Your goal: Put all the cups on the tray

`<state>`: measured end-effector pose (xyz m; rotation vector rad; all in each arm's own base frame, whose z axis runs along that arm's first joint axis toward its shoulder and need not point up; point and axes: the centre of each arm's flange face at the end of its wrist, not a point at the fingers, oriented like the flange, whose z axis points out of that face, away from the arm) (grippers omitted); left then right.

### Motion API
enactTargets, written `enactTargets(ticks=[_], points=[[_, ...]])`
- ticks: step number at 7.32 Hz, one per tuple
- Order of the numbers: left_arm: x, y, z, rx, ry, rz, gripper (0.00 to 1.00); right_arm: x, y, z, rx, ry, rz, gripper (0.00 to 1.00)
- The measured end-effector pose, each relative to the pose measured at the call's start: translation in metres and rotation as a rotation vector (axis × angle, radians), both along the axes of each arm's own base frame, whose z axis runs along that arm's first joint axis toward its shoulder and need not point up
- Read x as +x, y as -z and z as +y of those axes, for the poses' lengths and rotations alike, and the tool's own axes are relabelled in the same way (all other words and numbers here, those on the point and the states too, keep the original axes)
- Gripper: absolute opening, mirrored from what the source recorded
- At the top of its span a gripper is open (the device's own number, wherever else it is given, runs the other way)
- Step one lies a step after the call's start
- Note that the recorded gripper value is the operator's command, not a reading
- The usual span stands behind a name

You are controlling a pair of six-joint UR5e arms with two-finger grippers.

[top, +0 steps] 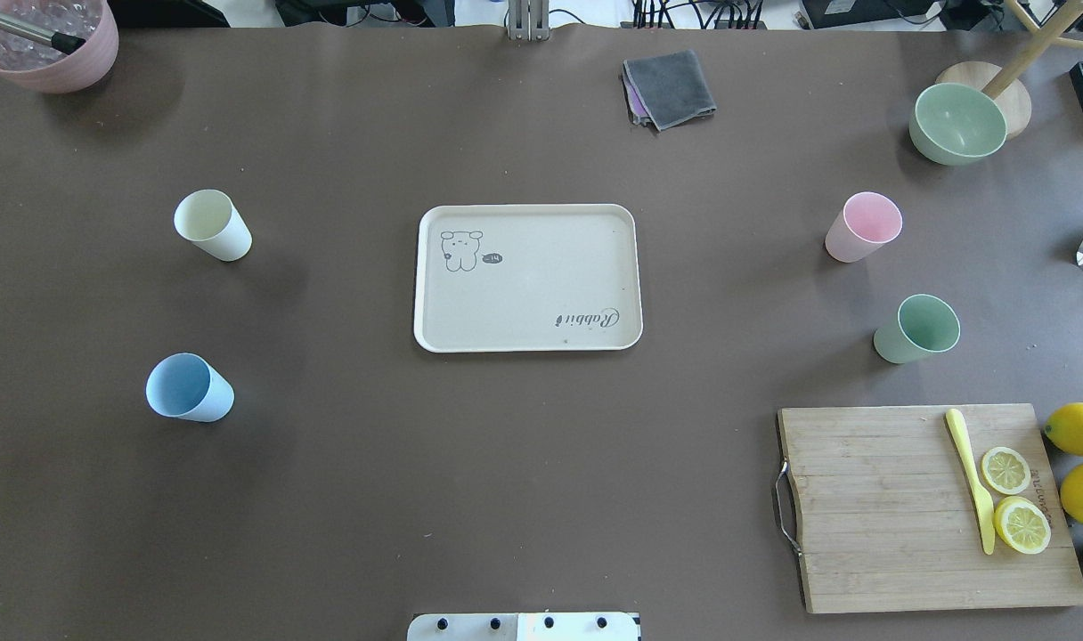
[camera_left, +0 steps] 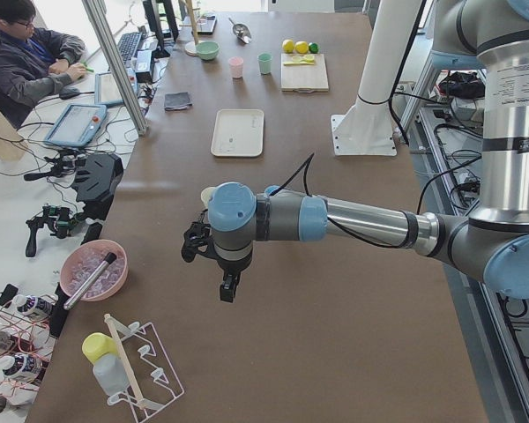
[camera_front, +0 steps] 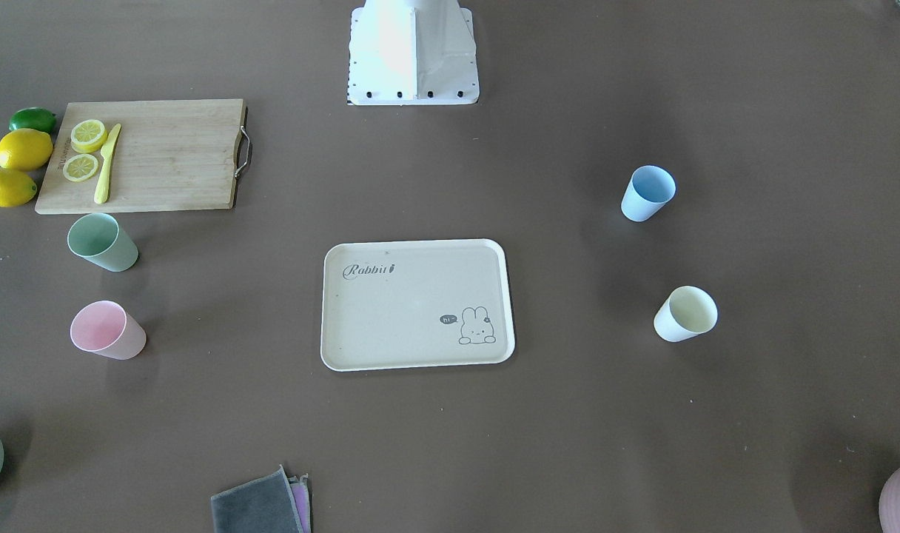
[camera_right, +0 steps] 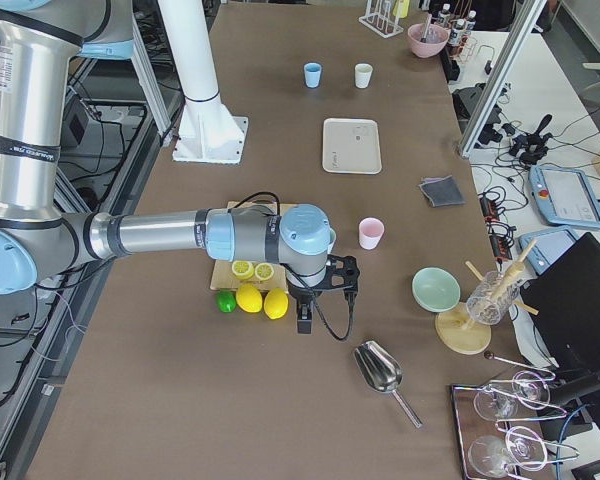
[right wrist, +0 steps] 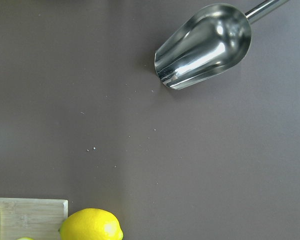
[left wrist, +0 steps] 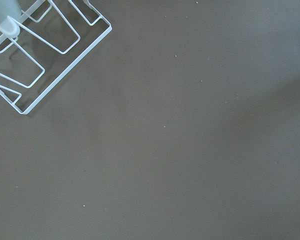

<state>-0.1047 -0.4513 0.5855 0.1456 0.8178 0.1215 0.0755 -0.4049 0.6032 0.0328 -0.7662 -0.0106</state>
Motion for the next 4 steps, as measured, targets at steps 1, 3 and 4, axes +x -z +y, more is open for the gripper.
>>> enactTargets(ticks=[1,3,4], points=[[0.000,0.001,0.000,0.003,0.000,-0.001,0.98,0.000,0.000,0.000,0.001,0.000,0.000,1.00],[0.000,0.011,0.000,0.021,0.000,-0.004,0.98,0.000,0.002,-0.001,0.006,0.001,0.002,1.00],[0.000,0.018,0.000,0.036,0.000,-0.005,0.98,0.000,0.005,-0.003,0.012,0.001,0.002,1.00]])
